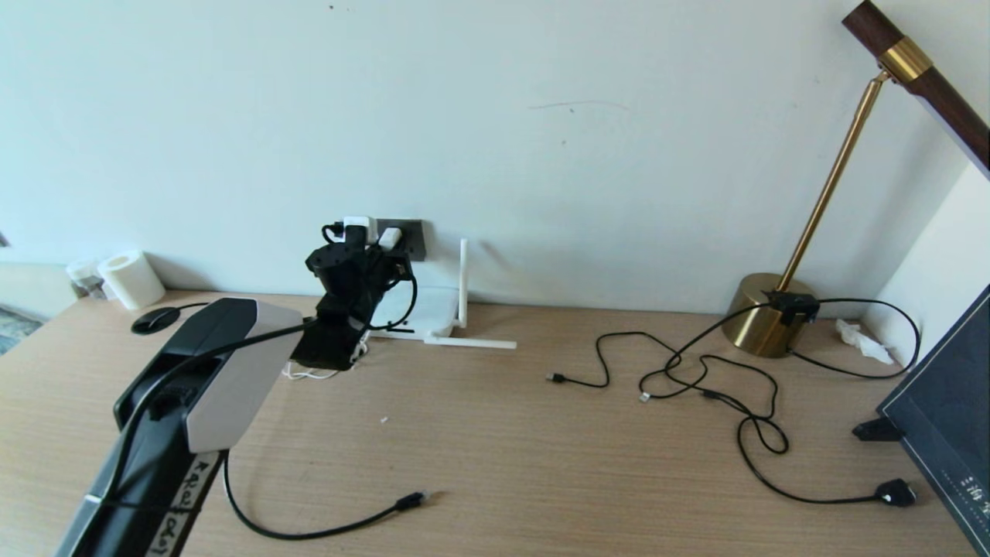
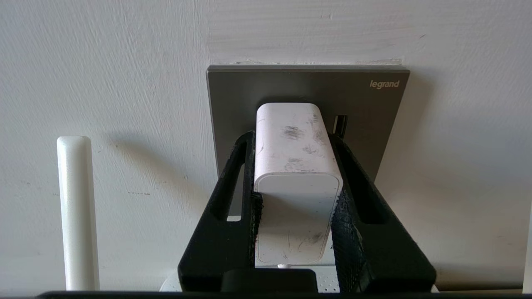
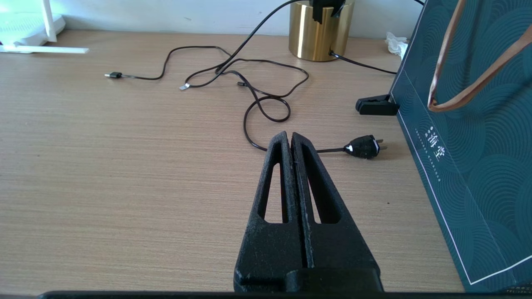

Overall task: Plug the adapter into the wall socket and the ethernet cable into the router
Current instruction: Plug plug into socket

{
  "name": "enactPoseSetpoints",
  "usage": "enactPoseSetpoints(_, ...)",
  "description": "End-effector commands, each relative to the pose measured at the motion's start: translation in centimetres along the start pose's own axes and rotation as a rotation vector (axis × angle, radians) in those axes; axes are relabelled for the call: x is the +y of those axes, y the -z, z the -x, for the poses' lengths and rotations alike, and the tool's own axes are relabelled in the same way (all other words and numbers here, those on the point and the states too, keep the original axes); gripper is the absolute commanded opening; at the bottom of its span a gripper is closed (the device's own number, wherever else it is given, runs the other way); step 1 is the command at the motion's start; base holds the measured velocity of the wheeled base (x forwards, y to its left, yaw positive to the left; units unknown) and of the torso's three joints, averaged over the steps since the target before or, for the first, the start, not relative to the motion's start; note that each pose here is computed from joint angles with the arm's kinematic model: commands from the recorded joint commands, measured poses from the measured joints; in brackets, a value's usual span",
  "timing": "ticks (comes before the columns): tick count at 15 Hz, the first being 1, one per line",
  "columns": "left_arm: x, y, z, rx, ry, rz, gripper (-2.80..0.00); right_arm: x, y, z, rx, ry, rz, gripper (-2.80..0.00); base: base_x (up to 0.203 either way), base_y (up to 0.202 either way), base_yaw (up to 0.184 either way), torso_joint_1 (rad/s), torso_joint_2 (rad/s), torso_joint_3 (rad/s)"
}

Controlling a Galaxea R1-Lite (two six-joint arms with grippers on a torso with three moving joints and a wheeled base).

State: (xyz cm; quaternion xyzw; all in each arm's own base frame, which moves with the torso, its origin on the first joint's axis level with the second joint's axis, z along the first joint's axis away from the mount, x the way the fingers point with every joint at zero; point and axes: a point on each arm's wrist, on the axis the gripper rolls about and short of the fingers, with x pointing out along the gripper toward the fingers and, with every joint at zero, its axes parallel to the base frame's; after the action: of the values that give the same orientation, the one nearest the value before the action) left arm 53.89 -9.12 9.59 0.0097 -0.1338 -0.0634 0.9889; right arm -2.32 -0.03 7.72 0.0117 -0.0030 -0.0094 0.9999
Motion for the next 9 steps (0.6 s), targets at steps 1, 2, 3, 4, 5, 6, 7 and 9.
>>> enactPoseSetpoints(1, 0.58, -0.02, -0.01, -0.008, -0.002, -0.003, -2.8, 0.0, 0.0, 0.0, 0.0, -0.001, 0.0, -2.8, 0.0, 0.0, 0.0, 0.0, 0.0, 0.0)
enactPoseSetpoints(2, 0.66, -0.1, -0.02, -0.009, -0.004, -0.004, -2.8, 0.0, 0.0, 0.0, 0.0, -0.001, 0.0, -2.8, 0.0, 0.0, 0.0, 0.0, 0.0, 0.0)
enactPoseSetpoints(3, 0.61, -0.1, -0.02, -0.009, -0.003, -0.003, -2.8, 0.0, 0.0, 0.0, 0.0, -0.001, 0.0, -2.8, 0.0, 0.0, 0.0, 0.0, 0.0, 0.0)
enactPoseSetpoints(4, 0.58, -0.1, -0.02, -0.009, -0.001, -0.003, -2.8, 0.0, 0.0, 0.0, 0.0, -0.001, 0.0, -2.8, 0.0, 0.0, 0.0, 0.0, 0.0, 0.0)
enactPoseSetpoints(5, 0.58, -0.07, -0.02, -0.006, -0.001, -0.003, -2.8, 0.0, 0.0, 0.0, 0.0, -0.001, 0.0, -2.8, 0.0, 0.0, 0.0, 0.0, 0.0, 0.0)
enactPoseSetpoints(6, 0.58, -0.08, -0.02, -0.005, -0.001, -0.003, -2.8, 0.0, 0.0, 0.0, 0.0, -0.001, 0.0, -2.8, 0.0, 0.0, 0.0, 0.0, 0.0, 0.0)
enactPoseSetpoints(7, 0.5, -0.13, -0.03, -0.005, 0.001, -0.003, -2.8, 0.0, 0.0, 0.0, 0.0, -0.001, 0.0, -2.8, 0.0, 0.0, 0.0, 0.0, 0.0, 0.0)
enactPoseSetpoints(9, 0.42, -0.19, -0.03, -0.003, 0.002, -0.003, -2.8, 0.0, 0.0, 0.0, 0.0, -0.001, 0.0, -2.8, 0.0, 0.0, 0.0, 0.0, 0.0, 0.0)
